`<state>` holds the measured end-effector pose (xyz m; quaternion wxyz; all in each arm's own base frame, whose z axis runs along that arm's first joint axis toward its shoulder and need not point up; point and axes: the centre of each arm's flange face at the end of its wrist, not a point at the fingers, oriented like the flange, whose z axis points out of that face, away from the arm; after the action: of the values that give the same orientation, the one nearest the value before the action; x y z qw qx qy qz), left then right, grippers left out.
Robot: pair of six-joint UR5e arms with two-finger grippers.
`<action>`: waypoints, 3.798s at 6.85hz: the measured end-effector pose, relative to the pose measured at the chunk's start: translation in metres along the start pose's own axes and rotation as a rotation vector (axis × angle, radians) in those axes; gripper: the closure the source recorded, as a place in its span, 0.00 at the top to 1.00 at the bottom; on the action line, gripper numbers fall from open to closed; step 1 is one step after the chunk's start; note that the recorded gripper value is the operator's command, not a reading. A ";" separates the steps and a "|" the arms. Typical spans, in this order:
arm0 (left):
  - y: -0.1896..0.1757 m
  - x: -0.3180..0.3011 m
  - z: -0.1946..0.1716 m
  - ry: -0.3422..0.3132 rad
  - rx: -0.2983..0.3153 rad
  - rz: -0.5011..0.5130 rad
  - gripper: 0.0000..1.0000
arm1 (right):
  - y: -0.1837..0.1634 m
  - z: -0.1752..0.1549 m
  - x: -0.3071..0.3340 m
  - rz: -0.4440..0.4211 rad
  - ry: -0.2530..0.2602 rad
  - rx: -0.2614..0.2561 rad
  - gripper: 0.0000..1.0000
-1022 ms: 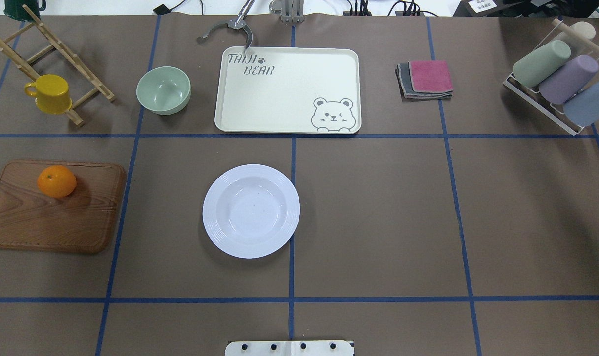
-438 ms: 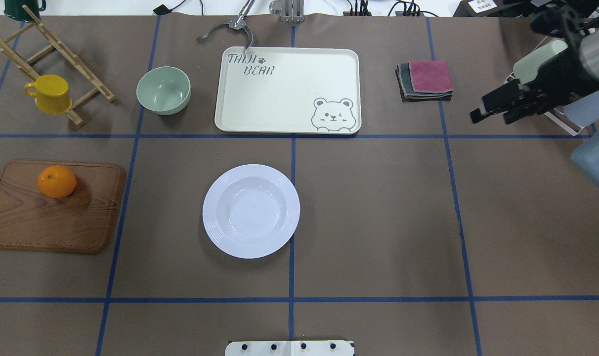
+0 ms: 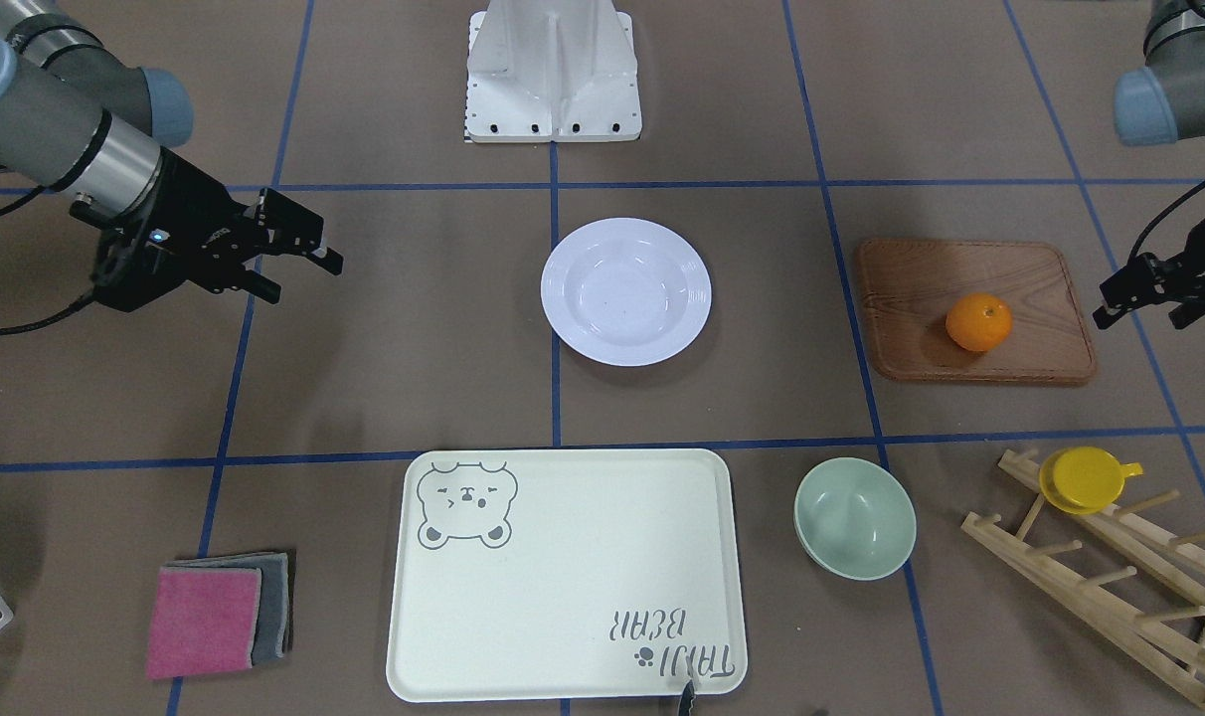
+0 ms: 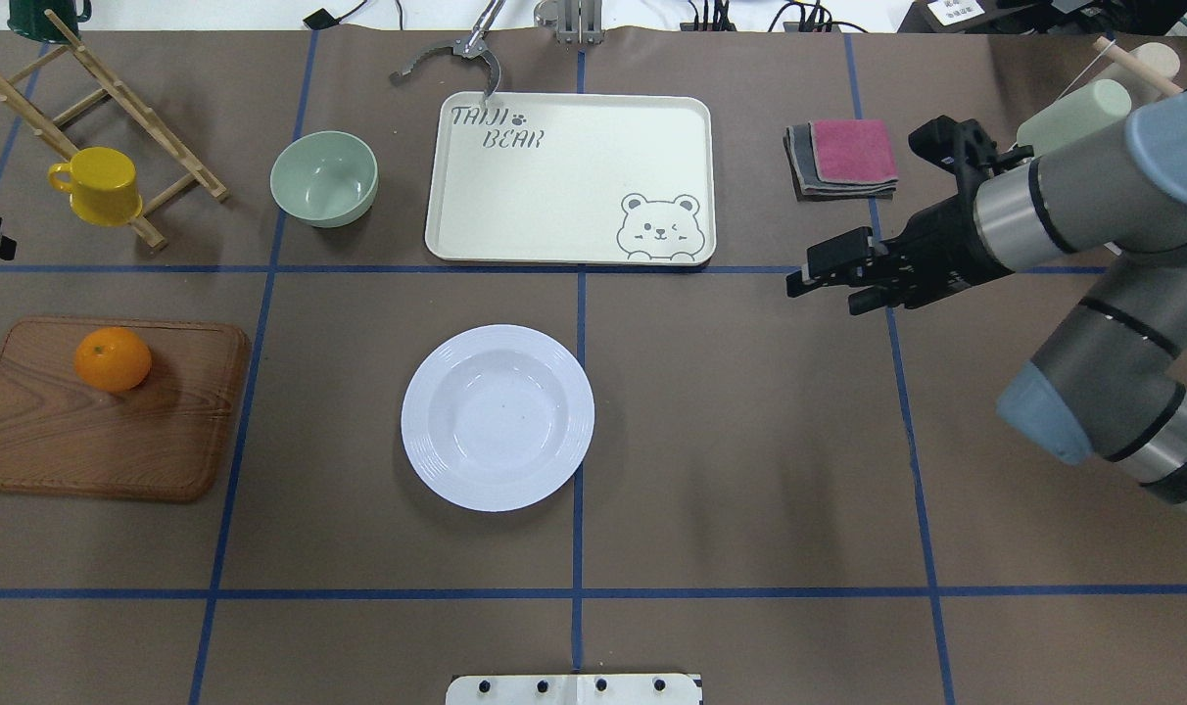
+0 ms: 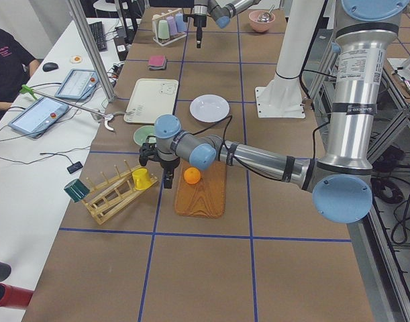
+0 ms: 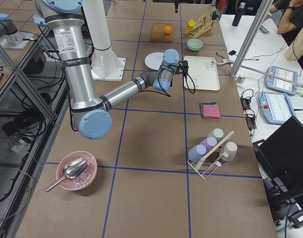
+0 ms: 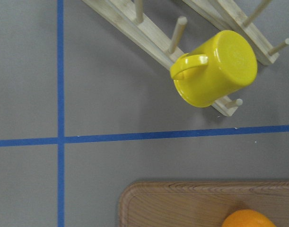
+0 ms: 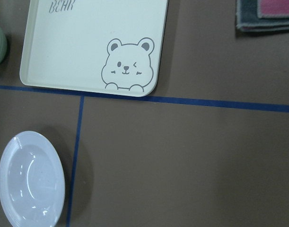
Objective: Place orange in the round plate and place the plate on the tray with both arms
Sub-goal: 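Reach the left gripper down to the orange while the right gripper approaches the white plate, then lift the orange with the left gripper while the right gripper grips the plate rim, then lower the orange onto the white plate and open the left gripper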
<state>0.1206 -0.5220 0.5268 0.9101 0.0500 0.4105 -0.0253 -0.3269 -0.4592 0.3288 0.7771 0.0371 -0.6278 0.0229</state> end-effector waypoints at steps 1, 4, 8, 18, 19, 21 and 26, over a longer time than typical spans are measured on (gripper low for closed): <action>0.007 0.020 0.015 0.009 0.000 -0.029 0.98 | 0.023 0.029 -0.015 0.045 -0.060 0.037 0.99; 0.030 0.067 0.060 -0.014 0.006 -0.078 0.97 | 0.083 0.083 -0.042 0.084 -0.176 0.088 0.99; 0.055 0.083 0.099 -0.044 -0.009 -0.084 0.97 | 0.091 0.090 -0.043 0.087 -0.180 0.102 0.99; 0.046 0.238 0.057 0.020 -0.039 -0.205 0.72 | 0.115 0.176 -0.077 0.105 -0.235 0.183 0.89; 0.046 0.291 0.050 0.032 -0.056 -0.250 0.72 | 0.117 0.187 -0.076 0.105 -0.236 0.188 0.89; 0.066 0.381 0.050 0.032 -0.073 -0.298 0.72 | 0.115 0.202 -0.073 0.107 -0.218 0.191 0.89; 0.116 0.482 0.078 0.040 -0.096 -0.334 0.78 | 0.107 0.225 -0.083 0.111 -0.204 0.199 0.86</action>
<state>0.5081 -0.4183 0.2248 0.8863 -0.0621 0.4317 -0.1556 -0.5720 -0.3709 0.2980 0.6995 0.0812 -0.6991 0.1238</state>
